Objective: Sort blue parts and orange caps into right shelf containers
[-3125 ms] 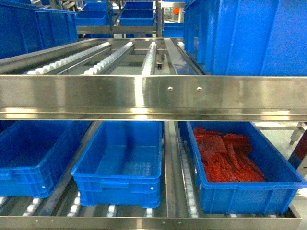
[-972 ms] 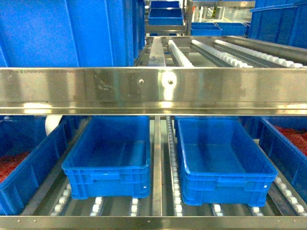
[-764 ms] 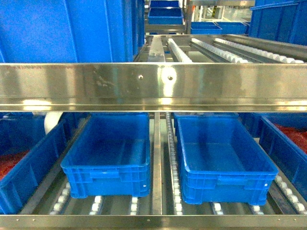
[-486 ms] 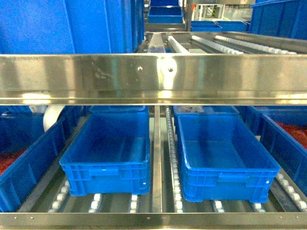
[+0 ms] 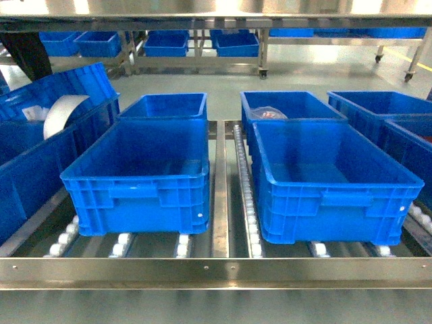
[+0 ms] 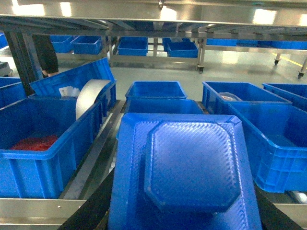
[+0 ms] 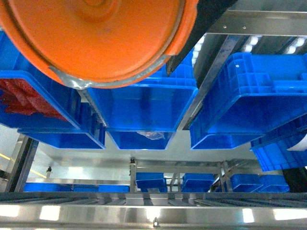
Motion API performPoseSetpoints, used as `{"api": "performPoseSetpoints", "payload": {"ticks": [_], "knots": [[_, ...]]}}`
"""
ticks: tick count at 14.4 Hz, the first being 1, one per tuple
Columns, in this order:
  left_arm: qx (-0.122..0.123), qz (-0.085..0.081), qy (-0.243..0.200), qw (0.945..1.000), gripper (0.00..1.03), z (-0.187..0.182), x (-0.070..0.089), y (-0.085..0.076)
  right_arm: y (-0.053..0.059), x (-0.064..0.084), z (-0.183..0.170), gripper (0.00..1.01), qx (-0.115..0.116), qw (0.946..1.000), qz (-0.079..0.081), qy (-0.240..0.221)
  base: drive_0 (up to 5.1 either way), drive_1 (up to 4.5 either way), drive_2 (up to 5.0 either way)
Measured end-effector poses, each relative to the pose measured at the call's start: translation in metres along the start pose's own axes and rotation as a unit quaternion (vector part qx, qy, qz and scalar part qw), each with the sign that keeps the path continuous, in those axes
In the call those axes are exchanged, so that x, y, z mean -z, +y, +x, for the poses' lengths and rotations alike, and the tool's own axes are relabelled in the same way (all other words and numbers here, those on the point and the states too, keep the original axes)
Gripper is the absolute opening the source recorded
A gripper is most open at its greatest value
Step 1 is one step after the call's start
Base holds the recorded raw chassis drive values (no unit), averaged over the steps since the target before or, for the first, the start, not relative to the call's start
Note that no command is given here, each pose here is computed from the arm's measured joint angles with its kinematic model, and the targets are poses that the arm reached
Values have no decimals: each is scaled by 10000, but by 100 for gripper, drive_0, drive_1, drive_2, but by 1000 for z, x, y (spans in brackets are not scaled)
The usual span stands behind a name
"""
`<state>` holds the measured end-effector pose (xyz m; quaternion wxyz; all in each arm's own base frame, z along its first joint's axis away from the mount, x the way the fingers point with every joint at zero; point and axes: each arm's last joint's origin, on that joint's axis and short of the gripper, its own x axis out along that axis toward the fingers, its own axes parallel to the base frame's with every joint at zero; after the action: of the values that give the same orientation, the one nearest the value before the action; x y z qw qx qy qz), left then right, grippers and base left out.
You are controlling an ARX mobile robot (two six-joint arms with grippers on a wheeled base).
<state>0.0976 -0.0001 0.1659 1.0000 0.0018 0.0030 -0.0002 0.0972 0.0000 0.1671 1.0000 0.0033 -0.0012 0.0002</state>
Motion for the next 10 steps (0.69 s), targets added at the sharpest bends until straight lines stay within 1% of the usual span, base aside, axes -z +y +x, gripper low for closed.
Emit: {"api": "performPoseSetpoints", "payload": {"ticks": [10], "knots": [[0,0,-2,10000,42,0,0,0,0,0,0,44,-2,10000,-2,0,0,0,0]]}}
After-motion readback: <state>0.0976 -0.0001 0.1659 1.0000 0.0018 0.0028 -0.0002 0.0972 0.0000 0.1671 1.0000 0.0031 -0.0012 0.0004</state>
